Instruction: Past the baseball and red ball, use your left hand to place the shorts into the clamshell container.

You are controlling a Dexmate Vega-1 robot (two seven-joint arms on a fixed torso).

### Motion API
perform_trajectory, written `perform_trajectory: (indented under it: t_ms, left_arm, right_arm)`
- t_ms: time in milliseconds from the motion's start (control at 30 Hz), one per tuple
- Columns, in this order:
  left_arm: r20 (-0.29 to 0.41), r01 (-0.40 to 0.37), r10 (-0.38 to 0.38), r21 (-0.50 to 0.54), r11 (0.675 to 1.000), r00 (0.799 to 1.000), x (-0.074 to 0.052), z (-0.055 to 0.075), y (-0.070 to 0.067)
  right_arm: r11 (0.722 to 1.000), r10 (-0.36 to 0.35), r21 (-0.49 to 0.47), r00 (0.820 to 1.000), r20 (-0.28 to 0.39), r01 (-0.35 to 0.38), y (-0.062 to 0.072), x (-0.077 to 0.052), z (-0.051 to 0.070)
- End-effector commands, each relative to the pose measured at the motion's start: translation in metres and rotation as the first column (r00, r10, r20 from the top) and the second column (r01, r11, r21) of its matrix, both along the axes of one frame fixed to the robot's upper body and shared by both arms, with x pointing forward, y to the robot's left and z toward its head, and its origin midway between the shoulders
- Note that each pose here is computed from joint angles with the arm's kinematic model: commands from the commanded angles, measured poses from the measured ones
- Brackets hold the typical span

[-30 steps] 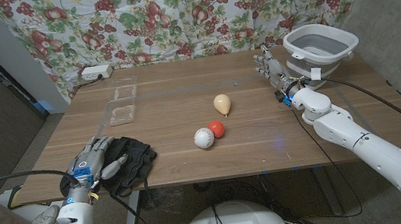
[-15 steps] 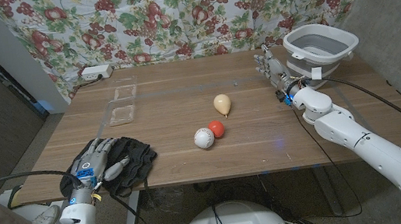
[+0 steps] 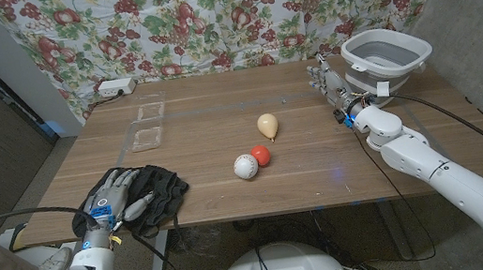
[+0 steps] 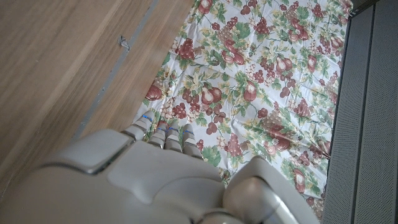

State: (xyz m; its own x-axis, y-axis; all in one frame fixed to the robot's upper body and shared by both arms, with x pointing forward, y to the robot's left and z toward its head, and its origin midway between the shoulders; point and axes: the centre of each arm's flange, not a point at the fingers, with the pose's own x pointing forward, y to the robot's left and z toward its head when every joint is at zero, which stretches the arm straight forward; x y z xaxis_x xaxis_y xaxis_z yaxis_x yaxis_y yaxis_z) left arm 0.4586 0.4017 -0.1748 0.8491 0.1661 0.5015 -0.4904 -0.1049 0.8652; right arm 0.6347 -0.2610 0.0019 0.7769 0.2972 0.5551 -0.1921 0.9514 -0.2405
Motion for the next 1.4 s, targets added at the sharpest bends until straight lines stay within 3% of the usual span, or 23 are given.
perform_trajectory:
  t_ms: [33,800,1400]
  left_arm:
    - [-0.033,-0.019,0.020,0.006,1.000,0.999,0.001,-0.005,0.004]
    - [-0.070,-0.028,0.032,0.059,0.998,0.997,0.012,-0.012,0.002]
    - [-0.091,-0.047,0.051,0.038,0.998,0.995,0.006,-0.023,0.004]
  right_arm:
    - [1.000,0.003,-0.003,1.000,0.006,-0.003,-0.001,-0.003,0.001]
    - [1.000,-0.005,-0.016,1.000,0.006,0.005,-0.002,0.000,0.009]
    - [1.000,0.001,-0.013,1.000,-0.003,-0.001,-0.001,0.002,0.008]
